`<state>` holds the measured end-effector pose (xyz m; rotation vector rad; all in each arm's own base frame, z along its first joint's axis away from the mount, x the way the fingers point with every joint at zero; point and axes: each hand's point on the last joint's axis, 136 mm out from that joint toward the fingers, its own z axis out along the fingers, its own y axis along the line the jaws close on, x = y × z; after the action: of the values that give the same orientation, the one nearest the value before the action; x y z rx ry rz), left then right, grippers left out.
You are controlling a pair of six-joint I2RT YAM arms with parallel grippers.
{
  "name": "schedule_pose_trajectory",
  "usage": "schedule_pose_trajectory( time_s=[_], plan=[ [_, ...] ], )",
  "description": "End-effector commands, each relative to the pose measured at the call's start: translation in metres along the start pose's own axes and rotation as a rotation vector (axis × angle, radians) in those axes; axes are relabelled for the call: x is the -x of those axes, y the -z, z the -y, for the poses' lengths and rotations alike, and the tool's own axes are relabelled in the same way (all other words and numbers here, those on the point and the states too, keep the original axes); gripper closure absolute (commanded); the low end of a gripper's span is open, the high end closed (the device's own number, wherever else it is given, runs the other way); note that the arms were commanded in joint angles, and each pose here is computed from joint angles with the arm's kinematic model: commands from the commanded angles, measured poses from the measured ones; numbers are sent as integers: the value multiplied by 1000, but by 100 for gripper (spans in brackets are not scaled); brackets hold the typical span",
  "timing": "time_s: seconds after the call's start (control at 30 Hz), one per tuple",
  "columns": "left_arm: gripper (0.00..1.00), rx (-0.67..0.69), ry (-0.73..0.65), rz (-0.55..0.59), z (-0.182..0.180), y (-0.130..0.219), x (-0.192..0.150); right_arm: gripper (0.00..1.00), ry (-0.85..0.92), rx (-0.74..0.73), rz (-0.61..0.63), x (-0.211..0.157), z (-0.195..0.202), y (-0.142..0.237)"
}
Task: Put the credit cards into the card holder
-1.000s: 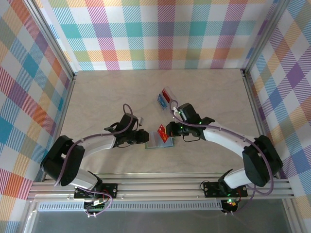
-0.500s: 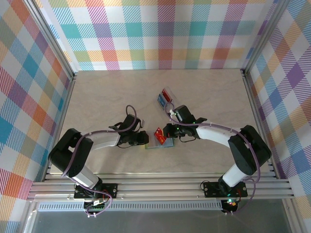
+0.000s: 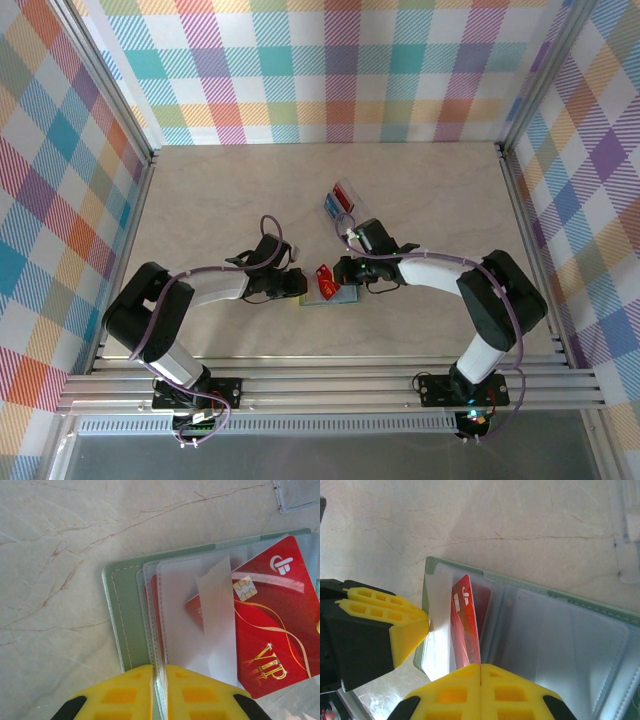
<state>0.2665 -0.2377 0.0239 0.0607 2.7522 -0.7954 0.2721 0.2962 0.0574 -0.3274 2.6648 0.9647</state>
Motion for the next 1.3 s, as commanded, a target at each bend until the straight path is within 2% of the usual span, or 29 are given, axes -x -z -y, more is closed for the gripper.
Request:
schedule_pose_trajectory(
  time_s=[0.0,0.5,1.27],
  plan=[
    [86,51,13,-42,-10,-4,-10,100,-19,1,11,0,4,-7],
    [87,57,19,-54,-12,-7,-12,100,-46,-28,25,-2,6,-19],
    [88,51,26,-59,-11,-8,-13,100,-34,-33,43,-14,-15,-23]
  ],
)
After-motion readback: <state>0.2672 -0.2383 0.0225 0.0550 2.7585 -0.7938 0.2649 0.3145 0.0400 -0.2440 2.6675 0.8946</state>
